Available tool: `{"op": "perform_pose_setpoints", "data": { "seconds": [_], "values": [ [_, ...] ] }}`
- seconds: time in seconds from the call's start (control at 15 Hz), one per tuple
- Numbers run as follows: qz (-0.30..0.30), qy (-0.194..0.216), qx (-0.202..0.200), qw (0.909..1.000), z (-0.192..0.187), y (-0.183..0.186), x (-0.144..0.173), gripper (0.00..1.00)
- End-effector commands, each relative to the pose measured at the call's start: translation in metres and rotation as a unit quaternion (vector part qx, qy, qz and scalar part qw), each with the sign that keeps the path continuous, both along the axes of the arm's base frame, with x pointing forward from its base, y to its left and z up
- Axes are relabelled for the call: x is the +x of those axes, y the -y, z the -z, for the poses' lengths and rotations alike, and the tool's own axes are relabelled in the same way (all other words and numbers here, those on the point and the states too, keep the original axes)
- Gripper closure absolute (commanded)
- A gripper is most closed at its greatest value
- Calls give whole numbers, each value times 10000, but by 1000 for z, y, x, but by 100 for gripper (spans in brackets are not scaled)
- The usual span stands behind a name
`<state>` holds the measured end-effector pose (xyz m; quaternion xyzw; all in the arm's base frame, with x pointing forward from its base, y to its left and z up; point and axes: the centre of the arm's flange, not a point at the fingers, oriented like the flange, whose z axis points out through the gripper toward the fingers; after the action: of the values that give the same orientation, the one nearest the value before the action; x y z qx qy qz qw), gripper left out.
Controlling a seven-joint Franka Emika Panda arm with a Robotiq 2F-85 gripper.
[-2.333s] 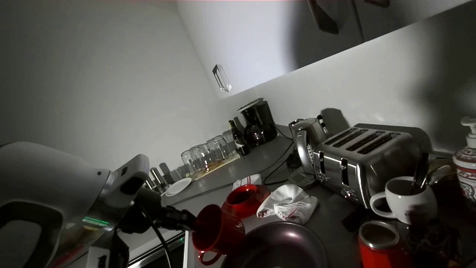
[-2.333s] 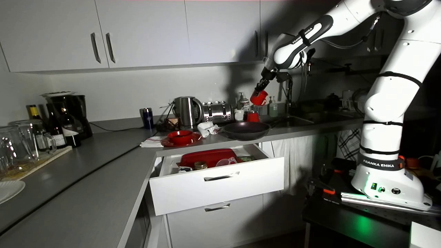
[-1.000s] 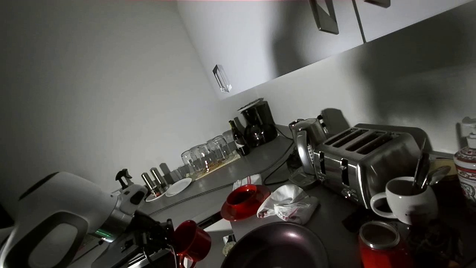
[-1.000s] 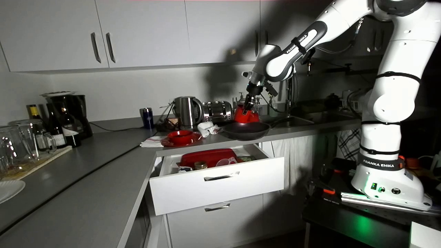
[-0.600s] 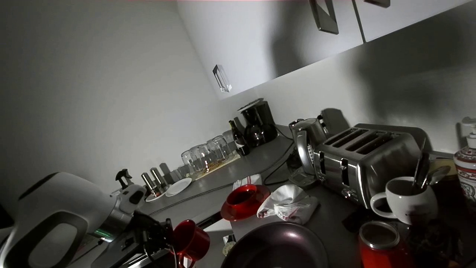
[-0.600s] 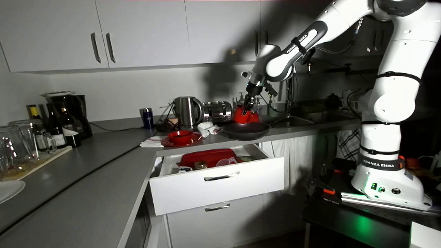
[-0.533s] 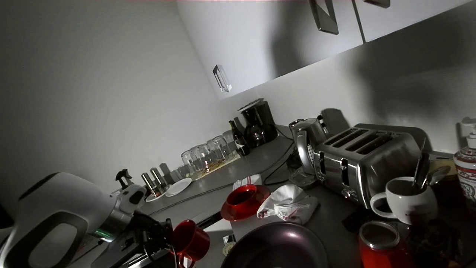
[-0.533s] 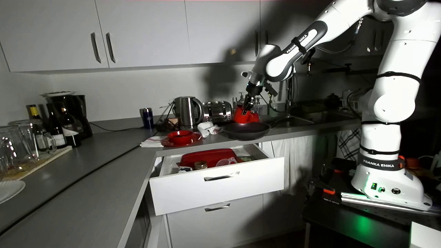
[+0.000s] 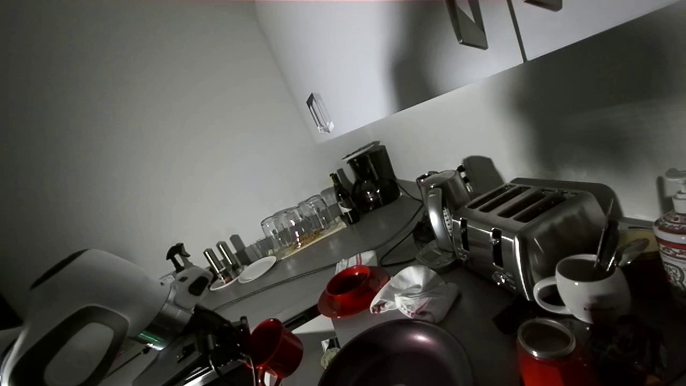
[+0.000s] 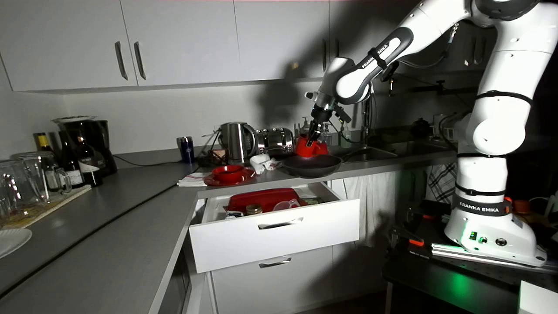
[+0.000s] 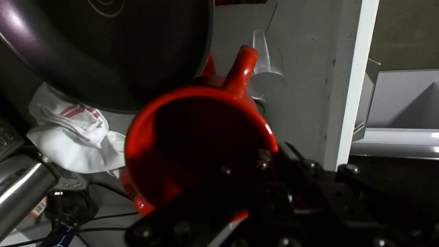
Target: Put the orange cup in the drawer
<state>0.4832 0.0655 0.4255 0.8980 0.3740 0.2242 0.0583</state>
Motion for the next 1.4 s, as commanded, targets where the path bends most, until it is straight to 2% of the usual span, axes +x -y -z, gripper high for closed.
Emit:
{"op": "perform_pose_setpoints", "data": {
  "seconds": [0.0, 0.4, 0.67, 1.0, 1.33],
  "values": [
    [-258, -185, 16, 9995, 16, -10, 9, 93],
    [-563, -710, -238, 9956, 67, -53, 7, 93],
    [-466, -982, -511, 9928, 97, -70, 5, 93],
    [-44, -1229, -742, 9896, 117, -58, 5, 93],
    [298, -1470, -805, 9854, 131, -44, 2, 93]
  ]
}}
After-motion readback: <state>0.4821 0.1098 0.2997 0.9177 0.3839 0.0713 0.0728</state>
